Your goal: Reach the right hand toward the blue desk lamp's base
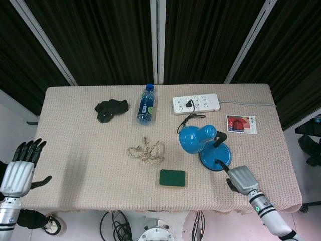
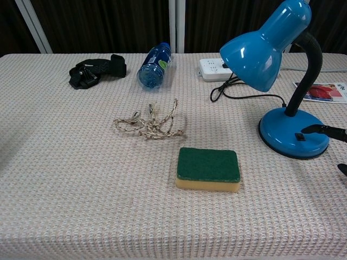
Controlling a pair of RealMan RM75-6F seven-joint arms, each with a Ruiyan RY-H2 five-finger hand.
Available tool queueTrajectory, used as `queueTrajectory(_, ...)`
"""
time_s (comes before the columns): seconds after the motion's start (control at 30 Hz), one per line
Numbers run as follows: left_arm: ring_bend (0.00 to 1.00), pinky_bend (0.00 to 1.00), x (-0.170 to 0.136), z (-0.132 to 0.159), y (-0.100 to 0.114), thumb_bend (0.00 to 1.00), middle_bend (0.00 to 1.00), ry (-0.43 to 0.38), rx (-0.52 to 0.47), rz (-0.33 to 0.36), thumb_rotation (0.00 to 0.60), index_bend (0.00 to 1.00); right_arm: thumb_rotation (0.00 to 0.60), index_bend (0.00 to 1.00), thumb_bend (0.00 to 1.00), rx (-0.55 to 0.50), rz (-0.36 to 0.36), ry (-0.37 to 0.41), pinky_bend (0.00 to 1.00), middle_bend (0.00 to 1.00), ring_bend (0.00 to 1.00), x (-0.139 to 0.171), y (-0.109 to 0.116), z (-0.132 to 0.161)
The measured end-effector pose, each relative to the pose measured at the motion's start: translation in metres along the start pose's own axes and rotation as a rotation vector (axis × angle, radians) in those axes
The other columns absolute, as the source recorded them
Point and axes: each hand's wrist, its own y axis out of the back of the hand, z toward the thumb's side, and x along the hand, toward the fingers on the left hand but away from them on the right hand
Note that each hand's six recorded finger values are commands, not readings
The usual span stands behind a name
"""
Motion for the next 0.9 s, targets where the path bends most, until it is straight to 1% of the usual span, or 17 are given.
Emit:
queueTrajectory(0.33,0.0,0.0,0.0,0.0,-0.001,0.05,0.01,0.004,0.002,-0.004,0.6,0.01,0.6,0.0,0.54,0.023,0.063,-0.003,0.9,1.0,0.95,0.0,-0.014,-0.001)
queueTrajectory(0.47,0.0,0.0,0.0,-0.001,-0.001,0.05,0.01,0.006,0.001,-0.005,0.6,0.01,0.6,0.0,0.54,0.031,0.066,-0.006,0.9,1.0,0.95,0.001,-0.016,-0.001)
queueTrajectory(0.6,0.0,0.0,0.0,-0.001,-0.001,0.05,0.01,0.004,0.002,-0.004,0.6,0.01,0.6,0.0,0.54,0.036,0.054,-0.008,0.9,1.0,0.95,0.002,-0.016,0.0)
queueTrajectory(0.73,0.0,0.0,-0.001,-0.001,-0.001,0.05,0.01,0.003,0.002,-0.002,0.6,0.01,0.6,0.0,0.54,0.033,0.012,-0.014,0.9,1.0,0.95,0.002,-0.008,-0.001)
queueTrajectory(0.83,0.0,0.0,-0.001,-0.001,0.0,0.05,0.01,0.003,0.002,0.001,0.6,0.01,0.6,0.0,0.5,0.032,-0.061,-0.019,0.89,0.98,0.93,0.005,0.006,-0.001)
queueTrajectory(0.9,0.0,0.0,-0.001,0.0,0.001,0.05,0.01,0.004,-0.001,0.002,0.6,0.01,0.6,0.0,0.43,0.028,-0.132,-0.022,0.84,0.91,0.86,0.011,0.02,-0.003)
